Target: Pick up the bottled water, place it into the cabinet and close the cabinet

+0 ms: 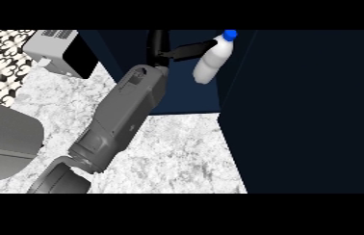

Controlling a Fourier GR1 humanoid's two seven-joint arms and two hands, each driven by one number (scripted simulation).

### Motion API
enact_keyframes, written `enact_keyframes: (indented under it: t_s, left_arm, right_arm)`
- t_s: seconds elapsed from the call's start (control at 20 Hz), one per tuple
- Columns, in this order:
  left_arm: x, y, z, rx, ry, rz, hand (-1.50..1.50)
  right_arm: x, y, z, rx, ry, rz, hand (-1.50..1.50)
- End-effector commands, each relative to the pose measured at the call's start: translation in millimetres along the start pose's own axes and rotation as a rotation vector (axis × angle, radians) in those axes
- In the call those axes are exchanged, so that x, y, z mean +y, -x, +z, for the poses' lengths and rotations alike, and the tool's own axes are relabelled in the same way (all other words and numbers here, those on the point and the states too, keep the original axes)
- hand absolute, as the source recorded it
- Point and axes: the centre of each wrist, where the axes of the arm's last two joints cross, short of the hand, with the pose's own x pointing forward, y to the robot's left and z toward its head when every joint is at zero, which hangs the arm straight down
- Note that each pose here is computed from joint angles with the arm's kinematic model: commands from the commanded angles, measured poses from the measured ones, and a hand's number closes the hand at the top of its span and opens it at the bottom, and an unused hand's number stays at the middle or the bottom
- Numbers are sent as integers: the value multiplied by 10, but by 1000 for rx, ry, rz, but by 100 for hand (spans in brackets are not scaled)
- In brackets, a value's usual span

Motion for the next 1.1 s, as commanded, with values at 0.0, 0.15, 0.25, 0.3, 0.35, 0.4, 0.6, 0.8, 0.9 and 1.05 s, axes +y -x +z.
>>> enact_keyframes:
  t_s: [0.0,0.15,0.25,0.3,0.35,0.4,0.6,0.8,0.9,1.05]
  left_arm:
    - [-118,-127,14,2,77,86,-150]
    - [-100,-3,179,20,77,110,-150]
    - [-129,77,344,13,93,108,-150]
    - [-143,32,394,22,88,126,-150]
    - [-163,11,460,26,100,142,-150]
    - [-206,-78,415,27,143,147,-150]
    - [-250,-89,783,27,150,207,-150]
    - [-142,-111,1072,19,137,234,-150]
    - [-14,6,1431,38,168,257,-150]
    - [49,-158,1459,46,161,276,-150]
  right_arm:
    - [-17,-131,-131,-42,4,18,-150]
    - [73,-264,-171,-52,-16,-15,-150]
    - [136,-246,-235,-41,-16,-4,-150]
    - [71,-178,-226,-40,-8,2,-150]
    - [126,-268,-209,-32,-11,5,-150]
    - [100,-304,-213,-24,-22,-18,-150]
    - [177,-258,-254,-42,-1,-12,-150]
    - [146,-369,-221,-15,-38,-4,-150]
    - [132,-183,-235,-30,-5,0,-150]
    - [188,-273,-322,-25,-1,-2,-150]
